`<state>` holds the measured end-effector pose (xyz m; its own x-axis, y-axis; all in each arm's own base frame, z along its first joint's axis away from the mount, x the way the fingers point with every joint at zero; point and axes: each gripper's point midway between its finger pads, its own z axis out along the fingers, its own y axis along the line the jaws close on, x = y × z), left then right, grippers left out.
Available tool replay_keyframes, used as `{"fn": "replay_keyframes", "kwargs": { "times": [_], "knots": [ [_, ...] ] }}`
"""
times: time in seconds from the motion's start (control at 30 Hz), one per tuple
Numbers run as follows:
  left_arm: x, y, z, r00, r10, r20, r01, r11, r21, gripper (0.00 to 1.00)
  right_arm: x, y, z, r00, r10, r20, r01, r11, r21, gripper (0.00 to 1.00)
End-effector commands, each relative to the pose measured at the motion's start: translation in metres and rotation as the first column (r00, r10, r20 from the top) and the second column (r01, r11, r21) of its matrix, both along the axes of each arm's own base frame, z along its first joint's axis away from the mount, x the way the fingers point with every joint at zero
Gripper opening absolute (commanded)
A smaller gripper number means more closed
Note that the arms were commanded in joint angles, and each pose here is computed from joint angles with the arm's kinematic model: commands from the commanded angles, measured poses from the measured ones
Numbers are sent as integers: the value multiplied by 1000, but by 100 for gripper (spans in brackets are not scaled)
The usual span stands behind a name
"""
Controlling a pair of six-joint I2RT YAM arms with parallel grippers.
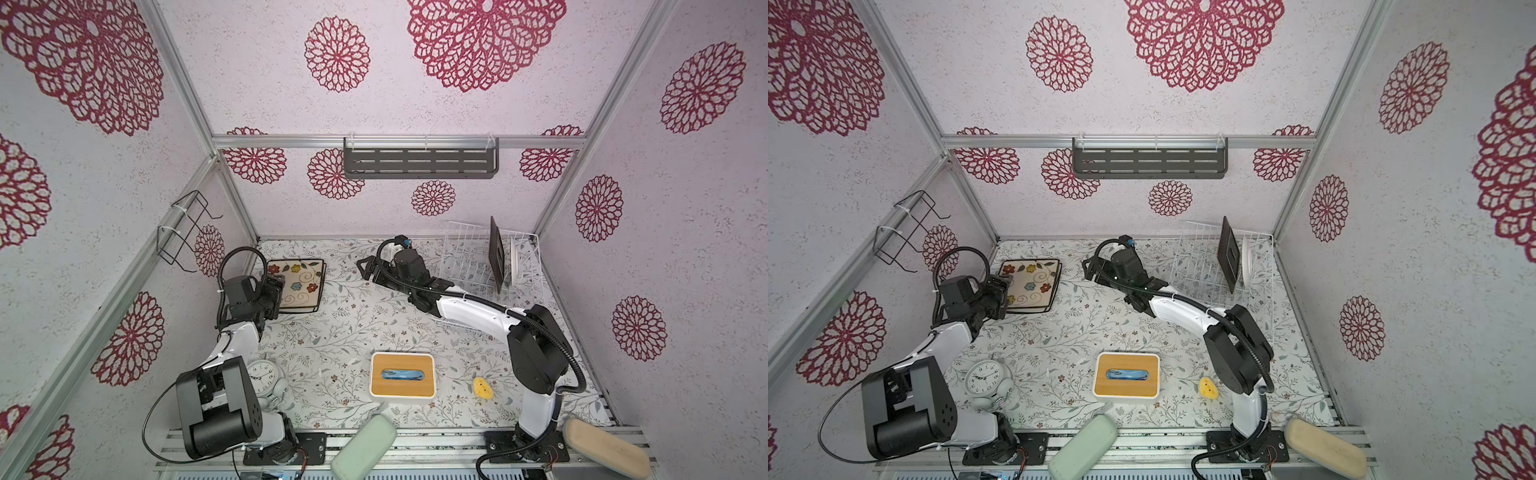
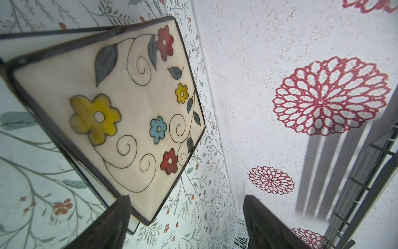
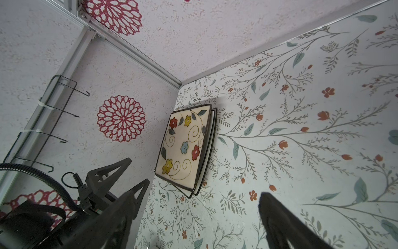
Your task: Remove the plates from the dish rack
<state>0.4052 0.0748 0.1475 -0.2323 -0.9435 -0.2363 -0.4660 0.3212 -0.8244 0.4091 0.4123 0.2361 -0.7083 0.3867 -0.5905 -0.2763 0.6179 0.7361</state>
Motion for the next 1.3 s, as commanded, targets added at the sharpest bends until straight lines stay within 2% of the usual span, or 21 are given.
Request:
{"fn": "replay_keyframes", "kwargs": {
  "times": [0.0,0.2,0.33,0.43,0.57,0.77,1.0,1.17,1.27],
  "knots": [
    [-5,12,0,999,-13,-40,16,997,75,86,-1,3,19,1000,6,17,-6,999,45,93],
    [-10,22,-7,988,-40,-149,67,981,181,88,-2,14,0,999,38,-28,-37,998,44,93],
    [-10,21,-8,967,-111,-229,162,962,219,89,-1,17,-12,998,44,-50,-41,998,55,93],
    [-7,8,1,953,-158,-258,223,943,247,87,2,15,-16,998,39,-51,-37,998,46,93],
    [1,-27,19,925,-237,-296,331,885,326,86,9,6,-20,998,21,-60,-19,999,39,93],
    [15,-72,11,856,-370,-362,478,832,281,83,15,-21,-23,998,-27,-61,30,999,35,93],
    [27,-113,-18,790,-437,-430,576,770,275,65,20,-51,-25,994,-89,-55,91,996,19,93],
    [37,-137,-43,724,-476,-500,653,707,272,63,20,-57,-22,994,-97,-47,98,995,16,93],
    [42,-149,-53,701,-490,-519,676,687,265,63,20,-57,-22,994,-98,-45,99,995,16,93]
  ]
}}
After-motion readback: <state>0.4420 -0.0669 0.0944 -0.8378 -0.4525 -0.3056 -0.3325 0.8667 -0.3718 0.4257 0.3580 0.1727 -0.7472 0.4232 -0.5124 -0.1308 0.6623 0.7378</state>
